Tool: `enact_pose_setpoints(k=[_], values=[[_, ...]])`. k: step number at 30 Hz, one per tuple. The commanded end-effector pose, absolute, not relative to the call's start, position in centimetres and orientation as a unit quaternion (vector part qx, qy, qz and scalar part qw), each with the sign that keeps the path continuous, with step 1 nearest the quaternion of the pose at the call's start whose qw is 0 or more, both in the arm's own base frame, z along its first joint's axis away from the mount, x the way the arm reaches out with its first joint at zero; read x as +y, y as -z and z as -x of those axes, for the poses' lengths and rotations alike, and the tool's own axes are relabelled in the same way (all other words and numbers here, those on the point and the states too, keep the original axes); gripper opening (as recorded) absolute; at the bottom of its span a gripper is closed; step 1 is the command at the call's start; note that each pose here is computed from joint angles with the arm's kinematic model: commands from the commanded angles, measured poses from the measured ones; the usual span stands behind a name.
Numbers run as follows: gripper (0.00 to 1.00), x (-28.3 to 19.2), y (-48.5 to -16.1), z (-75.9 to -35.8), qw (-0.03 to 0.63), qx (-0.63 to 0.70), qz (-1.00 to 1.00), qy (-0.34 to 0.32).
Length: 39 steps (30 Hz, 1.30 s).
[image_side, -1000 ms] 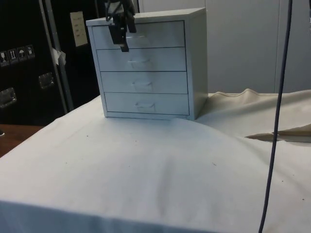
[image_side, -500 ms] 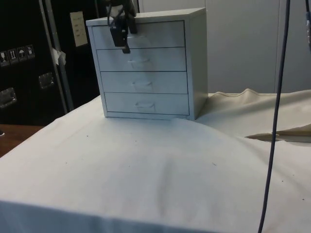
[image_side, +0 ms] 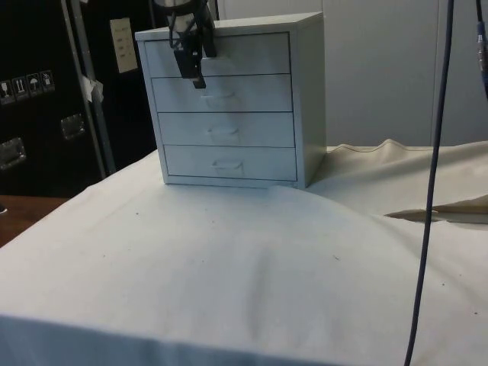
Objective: Open the drawer, then close it.
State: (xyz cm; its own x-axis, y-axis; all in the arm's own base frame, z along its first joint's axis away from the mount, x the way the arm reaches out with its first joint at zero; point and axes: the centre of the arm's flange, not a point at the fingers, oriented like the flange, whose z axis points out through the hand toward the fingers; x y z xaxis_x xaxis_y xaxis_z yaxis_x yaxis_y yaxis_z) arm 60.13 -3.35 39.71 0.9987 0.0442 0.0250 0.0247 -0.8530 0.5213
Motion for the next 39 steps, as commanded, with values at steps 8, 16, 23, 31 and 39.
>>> enact_pose_setpoints(k=[8, 16, 23, 31, 39], values=[[0.9, -3.4, -39.7, -60.1, 0.27, 0.018, -0.962, -0.018], [0.45, -3.4, -39.7, -60.1, 0.272, 0.018, -0.962, -0.018], [0.09, -3.4, -39.9, -60.2, 0.278, 0.017, -0.96, -0.017], [0.0, -2.9, -40.3, -60.3, 0.291, 0.013, -0.956, -0.015], [0.0, -1.5, -40.6, -60.5, 0.314, 0.01, -0.949, -0.014]])
